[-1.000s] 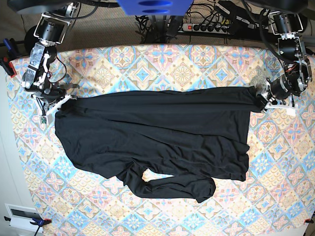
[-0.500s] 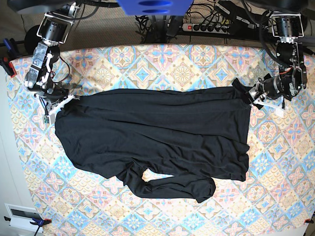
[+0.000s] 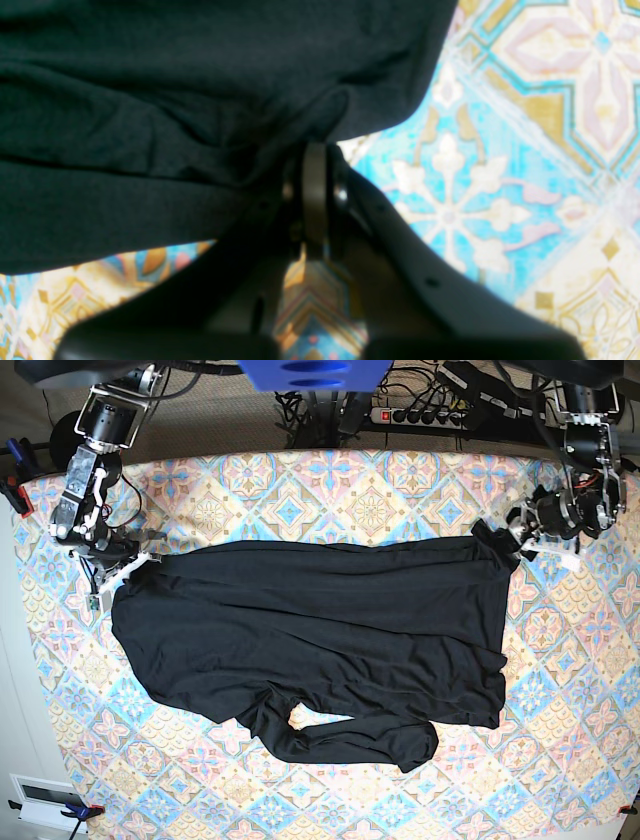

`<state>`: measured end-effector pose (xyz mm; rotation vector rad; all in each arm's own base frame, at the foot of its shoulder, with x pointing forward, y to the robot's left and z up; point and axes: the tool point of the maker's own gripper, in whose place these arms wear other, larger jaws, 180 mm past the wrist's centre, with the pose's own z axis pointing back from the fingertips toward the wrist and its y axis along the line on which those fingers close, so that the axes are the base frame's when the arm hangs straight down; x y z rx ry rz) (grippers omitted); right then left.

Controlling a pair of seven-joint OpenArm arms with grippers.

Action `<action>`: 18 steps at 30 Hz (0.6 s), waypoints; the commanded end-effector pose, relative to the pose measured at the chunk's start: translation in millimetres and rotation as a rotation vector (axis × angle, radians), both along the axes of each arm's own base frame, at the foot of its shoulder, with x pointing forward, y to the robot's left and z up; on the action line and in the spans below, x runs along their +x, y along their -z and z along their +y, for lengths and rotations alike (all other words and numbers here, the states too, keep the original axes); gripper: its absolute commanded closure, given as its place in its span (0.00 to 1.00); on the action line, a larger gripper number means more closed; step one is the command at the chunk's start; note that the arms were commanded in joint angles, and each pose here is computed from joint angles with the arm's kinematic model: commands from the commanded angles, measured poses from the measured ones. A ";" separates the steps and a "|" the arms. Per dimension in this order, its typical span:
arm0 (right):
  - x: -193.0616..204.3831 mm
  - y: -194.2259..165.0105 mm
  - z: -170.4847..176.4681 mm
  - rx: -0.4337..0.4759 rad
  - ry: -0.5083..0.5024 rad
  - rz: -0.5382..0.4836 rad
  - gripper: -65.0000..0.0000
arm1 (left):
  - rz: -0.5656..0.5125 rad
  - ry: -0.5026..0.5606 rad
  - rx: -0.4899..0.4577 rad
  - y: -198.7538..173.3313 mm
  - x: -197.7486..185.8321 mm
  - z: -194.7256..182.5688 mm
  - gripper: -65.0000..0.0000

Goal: Layout the t-shirt on the table in an organized manner, then fold the t-shirt properly
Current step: 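Grasp the shirt shoulder with the left gripper and pull it outward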

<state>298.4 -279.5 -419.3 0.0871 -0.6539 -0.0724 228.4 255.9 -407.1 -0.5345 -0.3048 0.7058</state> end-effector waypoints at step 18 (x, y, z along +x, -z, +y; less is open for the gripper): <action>12.8 -16.4 -5.5 -0.014 -0.003 -0.057 1.00 | -0.047 0.042 0.090 10.5 34.5 -35.3 0.56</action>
